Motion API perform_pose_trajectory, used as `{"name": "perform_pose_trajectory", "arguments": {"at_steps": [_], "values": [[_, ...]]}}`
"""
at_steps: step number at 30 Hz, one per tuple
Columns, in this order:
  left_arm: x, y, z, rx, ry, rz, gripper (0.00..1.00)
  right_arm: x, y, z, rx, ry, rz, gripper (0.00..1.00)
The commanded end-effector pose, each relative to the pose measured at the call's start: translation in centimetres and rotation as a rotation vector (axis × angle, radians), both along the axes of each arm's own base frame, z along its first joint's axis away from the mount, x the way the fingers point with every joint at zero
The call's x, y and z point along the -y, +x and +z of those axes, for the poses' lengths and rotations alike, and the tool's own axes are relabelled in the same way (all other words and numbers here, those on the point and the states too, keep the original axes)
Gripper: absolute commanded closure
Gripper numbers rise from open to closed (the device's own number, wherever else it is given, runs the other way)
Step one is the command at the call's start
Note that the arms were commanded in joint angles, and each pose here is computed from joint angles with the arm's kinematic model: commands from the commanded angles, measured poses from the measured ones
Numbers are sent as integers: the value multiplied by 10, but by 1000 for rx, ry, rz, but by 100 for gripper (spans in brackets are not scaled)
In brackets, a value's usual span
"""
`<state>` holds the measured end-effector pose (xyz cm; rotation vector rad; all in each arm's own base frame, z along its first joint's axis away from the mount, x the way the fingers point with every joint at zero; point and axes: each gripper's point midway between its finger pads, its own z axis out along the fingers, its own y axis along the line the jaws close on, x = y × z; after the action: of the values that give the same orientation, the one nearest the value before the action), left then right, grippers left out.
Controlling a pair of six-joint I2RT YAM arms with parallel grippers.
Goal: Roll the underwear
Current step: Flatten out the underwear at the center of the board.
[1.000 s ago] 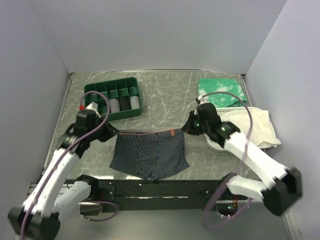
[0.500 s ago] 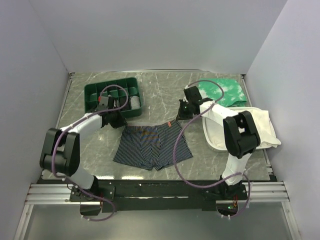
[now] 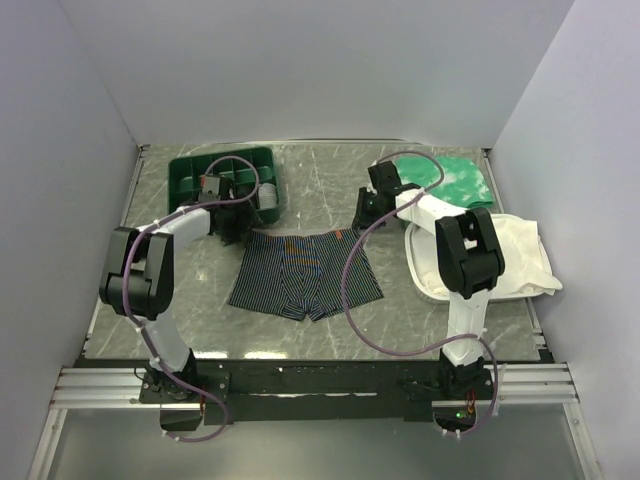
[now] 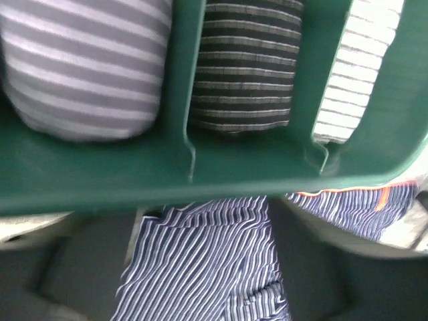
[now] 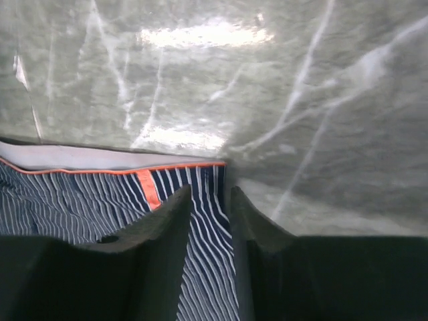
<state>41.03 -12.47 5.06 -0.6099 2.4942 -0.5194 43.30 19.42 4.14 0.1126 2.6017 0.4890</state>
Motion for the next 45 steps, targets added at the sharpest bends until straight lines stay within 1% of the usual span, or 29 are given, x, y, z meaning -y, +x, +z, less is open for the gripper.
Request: {"name": "perform_pose_trajectory", "arguments": {"at_steps": [1,2,3,4,5,7,9,10,11,12,13,14,15,16,17,18,19,20,22,23,30,34,35,38,41,45], "values": [[-14,18,29,99,51,17,9,13,19,46,124,-27,-40,58],[-15,18,43,130,54,20,3,16,16,50,132,-31,-45,58],[-17,18,50,149,59,22,1,18,15,68,174,-22,-48,54],[-17,18,58,168,58,23,0,17,12,76,191,-9,-47,50],[-17,15,73,202,51,19,3,18,5,75,186,-3,-44,49],[-13,9,86,229,25,0,3,15,-4,95,220,31,-37,49],[-7,-3,94,245,-12,-30,3,3,-25,90,188,84,15,50],[2,-10,95,241,-55,-65,2,-2,-33,93,187,105,35,51],[5,-22,91,229,-76,-82,3,-10,-47,86,154,126,67,53],[9,-27,91,233,-101,-98,6,-20,-58,85,140,142,98,61],[14,-35,88,225,-127,-118,9,-29,-68,82,130,150,127,65],[19,-50,80,195,-155,-142,19,-33,-81,70,101,145,149,68],[23,-57,75,177,-175,-151,28,-37,-90,66,93,142,159,77],[26,-63,72,171,-187,-162,35,-49,-103,62,82,142,194,85],[29,-78,63,148,-191,-172,48,-49,-115,50,52,133,202,97],[32,-85,59,139,-197,-171,53,-54,-124,45,34,145,208,100],[34,-90,56,142,-204,-172,58,-59,-131,43,34,160,221,100],[37,-104,47,125,-210,-178,63,-57,-143,29,-1,159,222,100],[40,-115,40,109,-222,-169,67,-61,-152,25,-21,196,221,100],[44,-126,33,94,-219,-173,69,-59,-162,15,-48,192,221,100],[32,-157,-11,6,-183,-80,81,-57,-184,-4,-106,173,242,100],[18,-171,-32,-58,-120,-25,87,-52,-197,-17,-154,143,238,100],[16,-176,-38,-82,-112,-15,90,-49,-202,-22,-168,134,240,100],[12,-191,-48,-121,-103,9,93,-42,-214,-32,-202,109,234,100],[14,-210,-55,-161,-121,26,95,-37,-231,-41,-246,92,238,100],[16,-235,-58,-208,-136,60,96,-36,-256,-43,-276,81,255,100]]}}
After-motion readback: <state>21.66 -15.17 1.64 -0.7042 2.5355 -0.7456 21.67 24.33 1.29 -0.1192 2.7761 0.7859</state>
